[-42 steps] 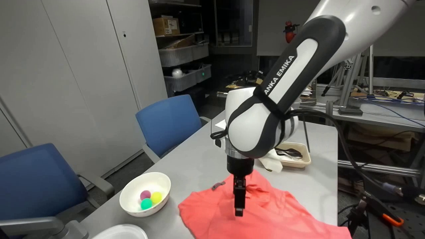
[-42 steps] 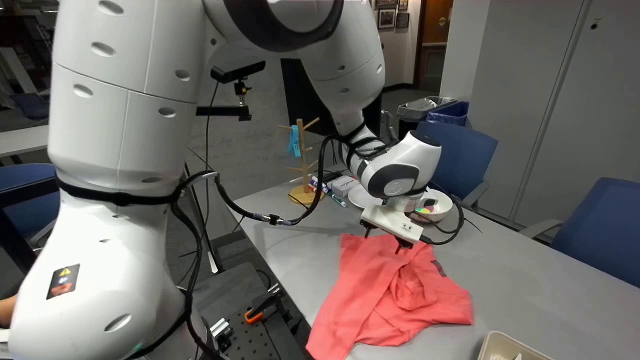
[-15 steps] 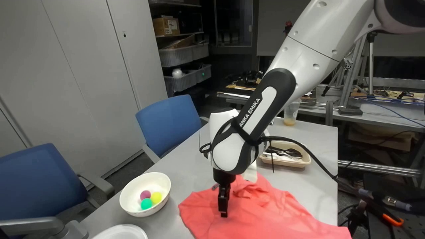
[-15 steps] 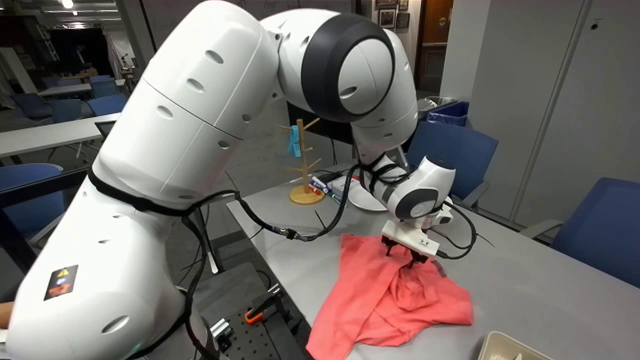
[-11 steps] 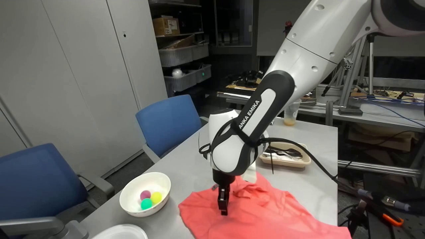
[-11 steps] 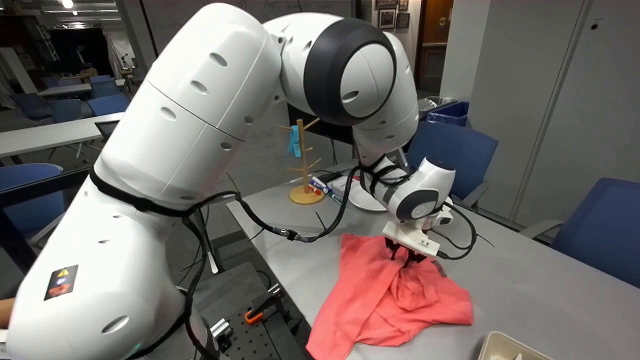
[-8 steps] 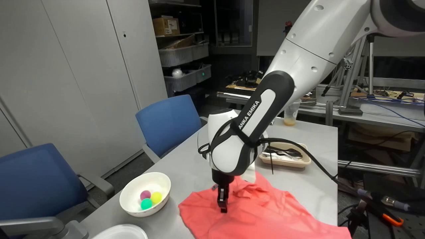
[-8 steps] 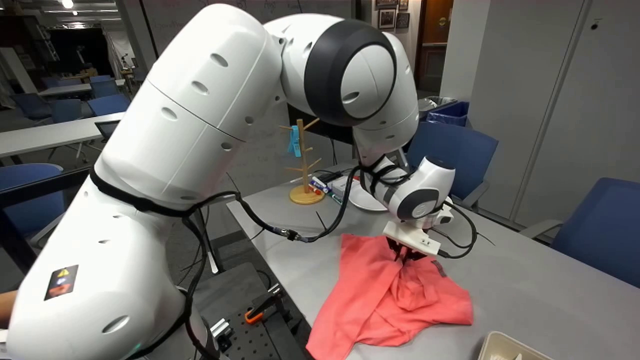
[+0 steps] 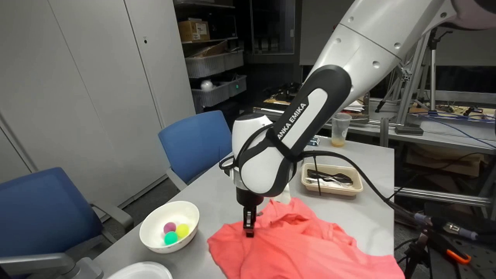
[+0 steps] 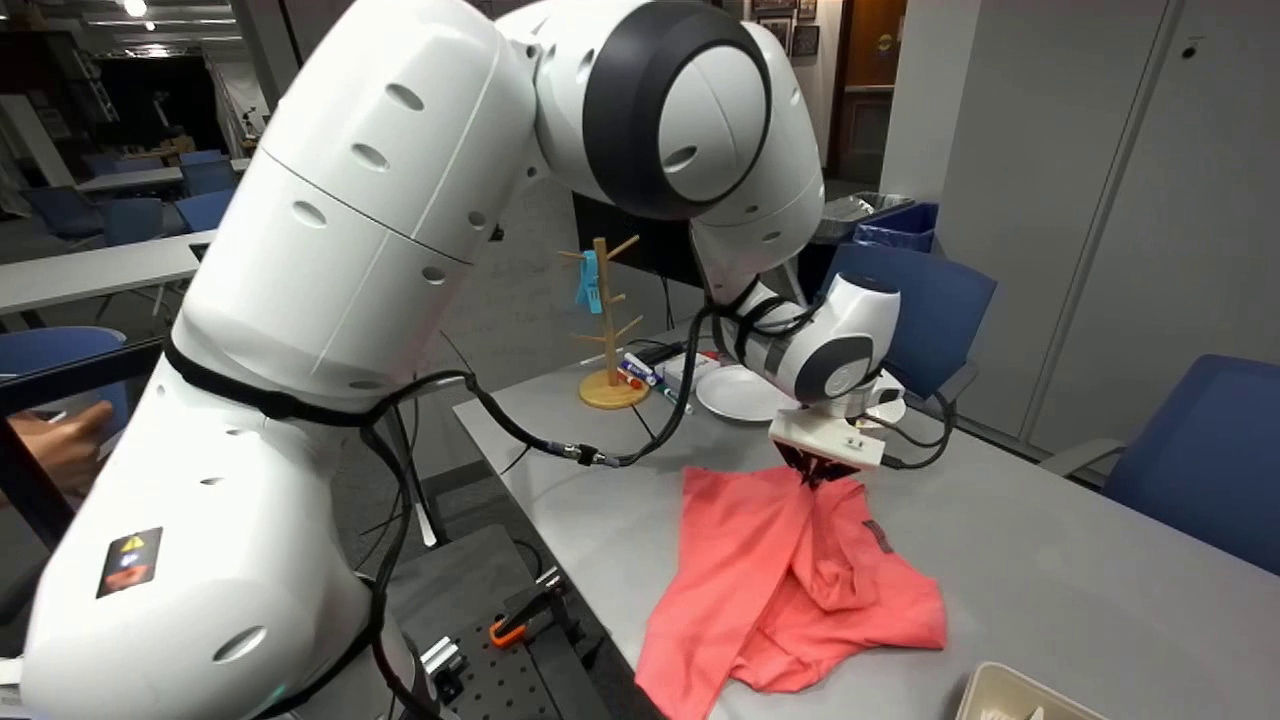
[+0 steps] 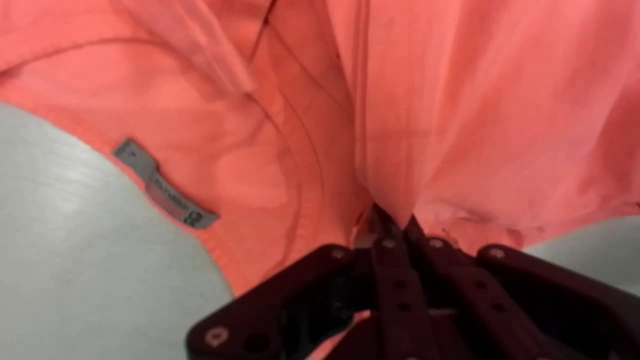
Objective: Unfold the sweatshirt
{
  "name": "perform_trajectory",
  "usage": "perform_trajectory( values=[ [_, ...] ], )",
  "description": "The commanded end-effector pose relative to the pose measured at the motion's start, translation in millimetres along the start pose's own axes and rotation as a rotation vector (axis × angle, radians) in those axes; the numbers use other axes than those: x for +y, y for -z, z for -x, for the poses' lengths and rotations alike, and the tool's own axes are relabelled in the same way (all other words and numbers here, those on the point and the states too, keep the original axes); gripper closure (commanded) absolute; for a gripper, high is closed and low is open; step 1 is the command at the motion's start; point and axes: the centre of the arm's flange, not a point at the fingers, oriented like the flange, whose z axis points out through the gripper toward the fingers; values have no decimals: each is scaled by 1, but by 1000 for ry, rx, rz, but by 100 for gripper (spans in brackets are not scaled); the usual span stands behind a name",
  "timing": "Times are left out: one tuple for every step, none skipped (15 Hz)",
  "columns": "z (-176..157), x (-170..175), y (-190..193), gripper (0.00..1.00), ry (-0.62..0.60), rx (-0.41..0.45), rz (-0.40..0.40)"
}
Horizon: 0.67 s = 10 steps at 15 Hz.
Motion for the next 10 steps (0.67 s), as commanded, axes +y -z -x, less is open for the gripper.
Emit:
perform_trajectory(
  values=[
    [-1, -43, 57, 99, 57, 31, 8],
    [-1, -56, 69, 99, 77, 33, -1],
    [1, -70, 80, 99, 98, 36, -4],
    [5, -85, 90, 99, 120, 33, -10],
    [9, -99, 97, 99, 142, 27, -16],
    [14, -112, 101, 99, 156, 17, -27],
    [19, -124, 105, 99, 169, 5, -37],
    [25, -136, 109, 99, 182, -8, -38],
    [32, -147, 111, 99, 194, -24, -47],
    [37, -156, 113, 99, 206, -35, -45]
  ],
)
